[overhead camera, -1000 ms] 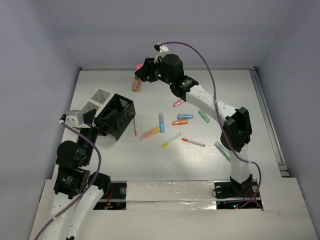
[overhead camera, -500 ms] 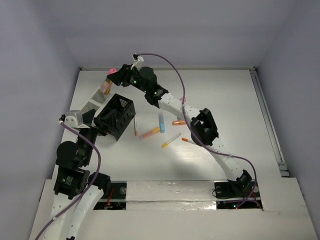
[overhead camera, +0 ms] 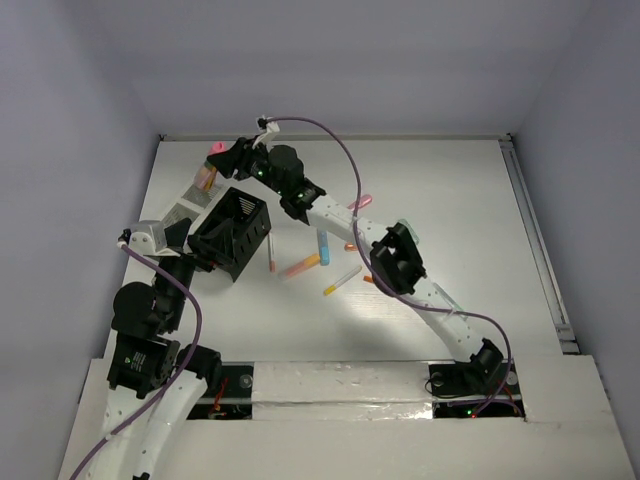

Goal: Sort the stationery into containers
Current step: Place the stationery in the storage box, then pick up the pen from the center of the board.

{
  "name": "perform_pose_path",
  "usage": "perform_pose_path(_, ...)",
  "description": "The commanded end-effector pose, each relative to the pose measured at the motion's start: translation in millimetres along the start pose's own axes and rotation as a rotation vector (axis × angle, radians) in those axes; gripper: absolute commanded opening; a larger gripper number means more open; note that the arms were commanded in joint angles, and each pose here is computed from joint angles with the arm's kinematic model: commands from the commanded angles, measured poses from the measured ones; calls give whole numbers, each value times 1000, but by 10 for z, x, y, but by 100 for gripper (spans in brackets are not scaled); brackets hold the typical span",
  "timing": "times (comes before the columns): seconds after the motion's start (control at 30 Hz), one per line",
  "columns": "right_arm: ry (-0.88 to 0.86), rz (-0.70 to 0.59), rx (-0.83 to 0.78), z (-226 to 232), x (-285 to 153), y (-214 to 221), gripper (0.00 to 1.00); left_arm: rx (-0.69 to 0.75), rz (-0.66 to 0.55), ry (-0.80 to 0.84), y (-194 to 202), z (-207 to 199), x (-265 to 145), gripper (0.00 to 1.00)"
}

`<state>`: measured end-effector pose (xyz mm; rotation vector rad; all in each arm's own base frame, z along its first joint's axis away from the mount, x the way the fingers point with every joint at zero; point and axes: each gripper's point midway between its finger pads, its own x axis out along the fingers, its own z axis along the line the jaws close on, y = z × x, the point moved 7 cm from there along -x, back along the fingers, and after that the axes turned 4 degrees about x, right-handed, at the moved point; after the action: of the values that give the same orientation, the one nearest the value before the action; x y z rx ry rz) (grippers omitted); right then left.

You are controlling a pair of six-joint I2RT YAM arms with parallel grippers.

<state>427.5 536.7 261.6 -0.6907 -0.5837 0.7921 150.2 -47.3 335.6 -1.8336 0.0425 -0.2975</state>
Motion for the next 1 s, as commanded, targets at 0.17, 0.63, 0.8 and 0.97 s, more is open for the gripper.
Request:
perform_pose_path(0.17,-19,-68,-47,-70,73,74,17,-9,-53,26,-120,-44,-7,99)
perform_pose_path(0.63,-83,-41,-83,109,28,130,69,-9,-54,23,-121,-40,-10,99)
perform_pose_path(0.8,-138,-52,-107,394,-25,-59,85,-11,-58,20,-124,-38,-14,99)
perform_pose_path(0.97,-163,-83,-114,580,-157,-258,86,-11,-56,7,-122,-24,-16,99)
